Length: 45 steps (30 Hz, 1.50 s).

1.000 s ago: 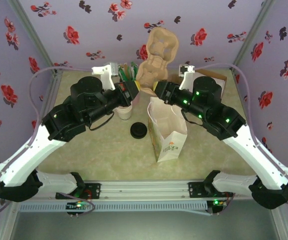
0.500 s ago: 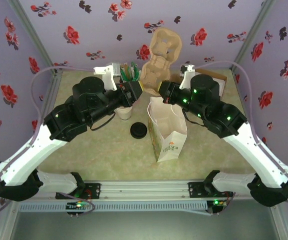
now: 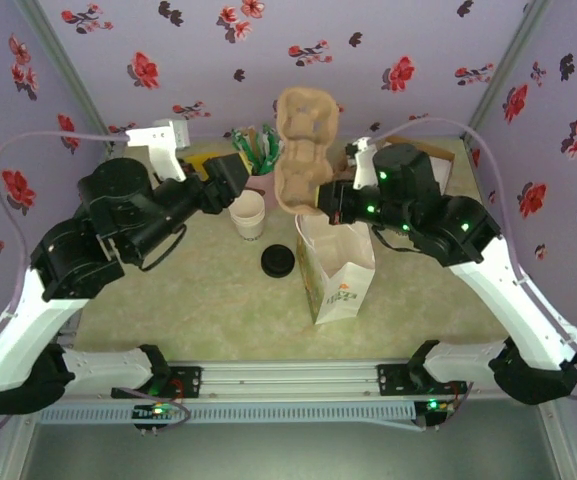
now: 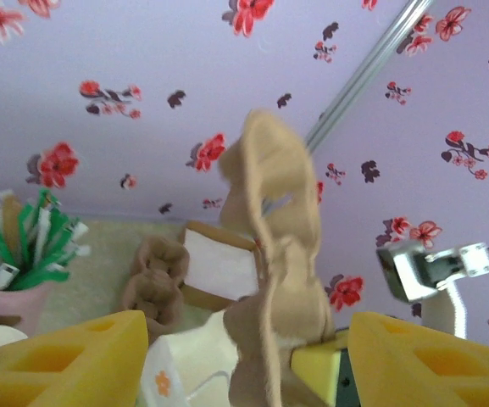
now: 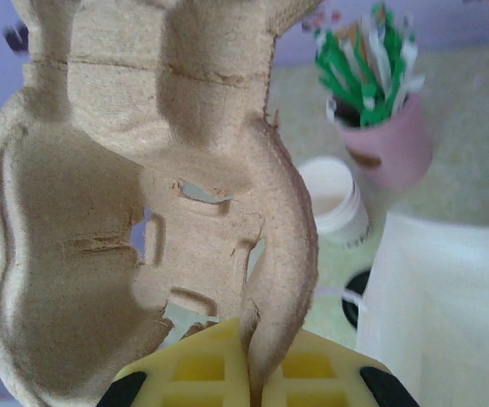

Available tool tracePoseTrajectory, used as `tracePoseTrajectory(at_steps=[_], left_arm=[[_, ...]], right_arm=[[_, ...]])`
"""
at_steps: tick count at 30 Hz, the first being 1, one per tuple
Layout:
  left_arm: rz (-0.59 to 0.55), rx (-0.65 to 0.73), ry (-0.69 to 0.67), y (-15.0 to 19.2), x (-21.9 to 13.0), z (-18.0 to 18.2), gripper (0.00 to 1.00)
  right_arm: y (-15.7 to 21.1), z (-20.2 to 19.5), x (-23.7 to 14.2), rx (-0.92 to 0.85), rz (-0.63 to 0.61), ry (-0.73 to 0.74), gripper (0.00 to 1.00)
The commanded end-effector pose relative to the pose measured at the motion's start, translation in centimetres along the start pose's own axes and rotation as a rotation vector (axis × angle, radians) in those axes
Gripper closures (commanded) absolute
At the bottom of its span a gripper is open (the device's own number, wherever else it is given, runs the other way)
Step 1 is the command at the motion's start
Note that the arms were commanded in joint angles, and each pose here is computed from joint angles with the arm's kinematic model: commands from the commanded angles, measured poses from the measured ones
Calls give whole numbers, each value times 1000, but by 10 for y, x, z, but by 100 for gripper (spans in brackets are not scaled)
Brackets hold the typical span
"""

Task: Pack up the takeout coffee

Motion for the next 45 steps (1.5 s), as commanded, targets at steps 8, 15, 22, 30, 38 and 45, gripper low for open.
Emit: tracePoseTrajectory(at_steps=[8,15,22,30,38,45], left_arm=[[180,212,-60,58,23,29,27],[303,178,2,105,50,30,24],[381,161,3,129,74,28,25],[476,145,-48,155,92,38,41],[537,97,-66,162,100,46,79],[521,76,-87,151,91,56,100]], right_arm=[[16,-12,-48,-46,-35,37,100],[9,-21,-75,-42,-101,79,100],[17,-21,-81,-55,-80,71,100],[21,-23,-91,-75,-85,83,100],[24,-18,-90,-93,-68,46,100],[39,-5,-60,-23,-2,-91,100]])
Point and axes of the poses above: each hand's point on the last joint's axis, 136 mm out from that joint toward the fingers, its own x axis out along the fingers, its own z axis along the line the jaws close on, y = z × x, the point moved 2 cm from there along -x, back along the fingers, and after that the axes turned 12 degrees about -x, right-handed, at the moved point
